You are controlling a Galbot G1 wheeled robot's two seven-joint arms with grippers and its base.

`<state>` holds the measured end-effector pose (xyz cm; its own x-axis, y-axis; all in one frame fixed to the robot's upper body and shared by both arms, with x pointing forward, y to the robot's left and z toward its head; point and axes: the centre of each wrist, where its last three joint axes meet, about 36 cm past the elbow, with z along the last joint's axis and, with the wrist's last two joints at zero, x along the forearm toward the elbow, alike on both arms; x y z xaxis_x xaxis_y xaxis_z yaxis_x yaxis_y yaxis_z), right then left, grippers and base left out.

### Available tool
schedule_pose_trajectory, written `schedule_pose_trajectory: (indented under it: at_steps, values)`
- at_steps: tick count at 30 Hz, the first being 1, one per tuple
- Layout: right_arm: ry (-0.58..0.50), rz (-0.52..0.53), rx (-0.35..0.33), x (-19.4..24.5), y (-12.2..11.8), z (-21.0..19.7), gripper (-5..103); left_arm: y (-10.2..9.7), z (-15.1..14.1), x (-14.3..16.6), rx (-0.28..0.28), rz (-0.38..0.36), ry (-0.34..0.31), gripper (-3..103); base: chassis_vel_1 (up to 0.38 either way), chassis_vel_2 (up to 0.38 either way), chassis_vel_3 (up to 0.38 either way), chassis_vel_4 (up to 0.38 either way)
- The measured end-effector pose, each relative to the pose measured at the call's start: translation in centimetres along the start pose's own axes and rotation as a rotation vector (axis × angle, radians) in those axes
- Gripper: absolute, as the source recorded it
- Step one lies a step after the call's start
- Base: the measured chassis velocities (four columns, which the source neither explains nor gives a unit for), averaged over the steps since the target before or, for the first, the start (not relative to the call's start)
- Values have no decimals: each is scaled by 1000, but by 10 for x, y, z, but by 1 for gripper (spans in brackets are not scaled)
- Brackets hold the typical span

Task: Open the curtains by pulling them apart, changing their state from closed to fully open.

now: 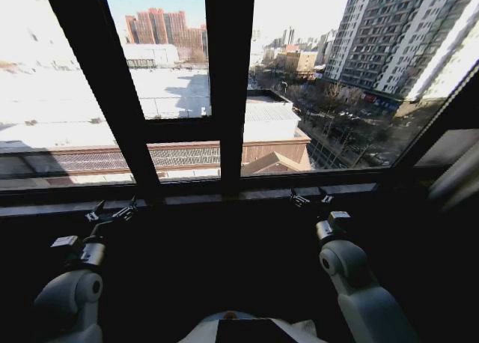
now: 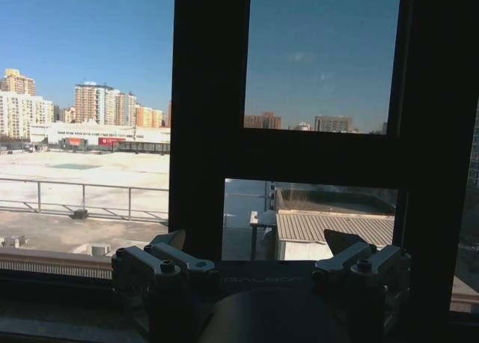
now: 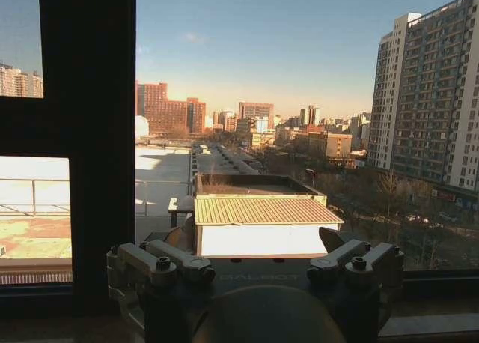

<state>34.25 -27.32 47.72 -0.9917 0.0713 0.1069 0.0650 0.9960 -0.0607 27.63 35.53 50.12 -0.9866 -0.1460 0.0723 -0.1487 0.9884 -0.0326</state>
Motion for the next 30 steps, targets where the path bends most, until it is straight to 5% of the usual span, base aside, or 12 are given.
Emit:
schedule_pose_trajectory:
  at_steps: [14,30]
  values:
    - [-14,13,13,4,-6,0,100,0,-3,4,-4,-6,-16,100,142,-347,-131,346]
    - [-19,30,6,5,-11,0,100,-2,-4,2,-13,0,-17,100,368,-350,-369,345]
